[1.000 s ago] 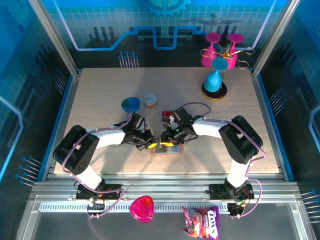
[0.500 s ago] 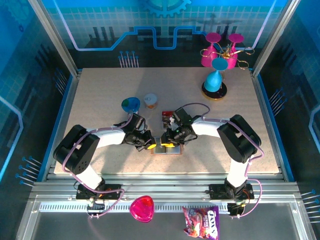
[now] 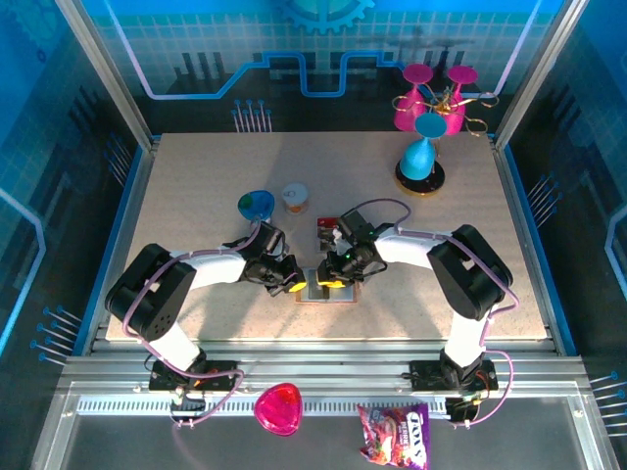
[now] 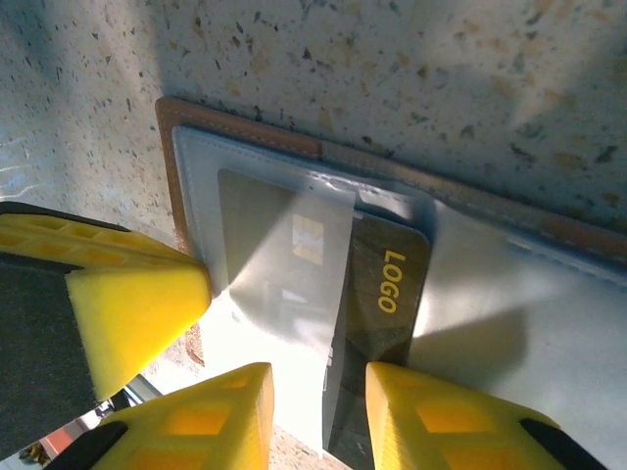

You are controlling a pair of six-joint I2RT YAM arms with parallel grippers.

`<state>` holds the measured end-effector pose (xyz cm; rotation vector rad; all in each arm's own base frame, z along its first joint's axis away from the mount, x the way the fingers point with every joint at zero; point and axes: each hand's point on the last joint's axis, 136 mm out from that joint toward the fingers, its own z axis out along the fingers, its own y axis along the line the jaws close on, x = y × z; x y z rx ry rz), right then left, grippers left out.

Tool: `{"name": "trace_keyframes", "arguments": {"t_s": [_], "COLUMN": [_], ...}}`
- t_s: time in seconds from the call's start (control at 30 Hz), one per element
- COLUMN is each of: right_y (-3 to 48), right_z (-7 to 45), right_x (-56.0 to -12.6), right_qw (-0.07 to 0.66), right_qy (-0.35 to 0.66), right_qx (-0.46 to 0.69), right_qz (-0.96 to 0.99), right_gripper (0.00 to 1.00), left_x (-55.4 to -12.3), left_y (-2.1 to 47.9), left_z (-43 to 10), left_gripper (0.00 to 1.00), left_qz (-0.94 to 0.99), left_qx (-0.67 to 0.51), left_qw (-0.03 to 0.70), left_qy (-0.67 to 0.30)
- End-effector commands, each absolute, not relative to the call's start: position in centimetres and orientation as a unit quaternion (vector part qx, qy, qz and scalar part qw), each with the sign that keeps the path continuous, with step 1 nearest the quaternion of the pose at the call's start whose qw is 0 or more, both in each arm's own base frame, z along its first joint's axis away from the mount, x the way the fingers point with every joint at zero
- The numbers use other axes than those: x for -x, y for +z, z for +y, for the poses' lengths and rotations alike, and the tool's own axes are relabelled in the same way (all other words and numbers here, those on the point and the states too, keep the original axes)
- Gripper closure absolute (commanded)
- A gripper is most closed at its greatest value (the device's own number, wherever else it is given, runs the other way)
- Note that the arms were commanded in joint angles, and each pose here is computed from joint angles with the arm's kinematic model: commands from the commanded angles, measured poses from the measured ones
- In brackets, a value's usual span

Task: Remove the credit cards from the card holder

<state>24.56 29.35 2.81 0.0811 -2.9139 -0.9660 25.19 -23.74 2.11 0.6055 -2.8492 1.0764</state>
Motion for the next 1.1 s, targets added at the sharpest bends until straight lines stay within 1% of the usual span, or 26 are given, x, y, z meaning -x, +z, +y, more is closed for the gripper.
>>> {"name": "trace_keyframes", "arguments": {"t_s": [0.0, 0.2, 0.47, 0.63, 1.07], "right_y": [4.0, 5.5, 5.3, 4.6, 3.5], "right_z": [29.0, 29.3, 28.6, 28.4, 28.0], "right_x": [-24.6, -25.1, -25.2, -25.1, -25.2], "right_qw": [0.023, 0.004, 0.009, 0.018, 0.024], "right_qy": [-0.305, -0.33, -0.363, -0.375, -0.38], "right_qx": [-0.033, -0.032, -0.008, 0.0, 0.005], "right_qz": [-0.951, -0.944, -0.932, -0.927, -0.925], "right_gripper": [0.69, 0.68, 0.69, 0.7, 0.7], "left_x": [-24.6, -25.5, -25.8, -25.5, -24.4], "left_y": [1.4, 3.3, 4.7, 4.1, 1.4], "left_z": [-22.9, -23.7, -25.4, -25.9, -25.0], "left_gripper": [0.94, 0.93, 0.93, 0.93, 0.94], "left_qz": [-0.924, -0.92, -0.921, -0.923, -0.934], "left_qx": [-0.199, -0.188, -0.161, -0.155, -0.159], "left_qw": [0.028, 0.017, 0.02, 0.029, 0.048], "left_qy": [0.324, 0.343, 0.354, 0.35, 0.315]}}
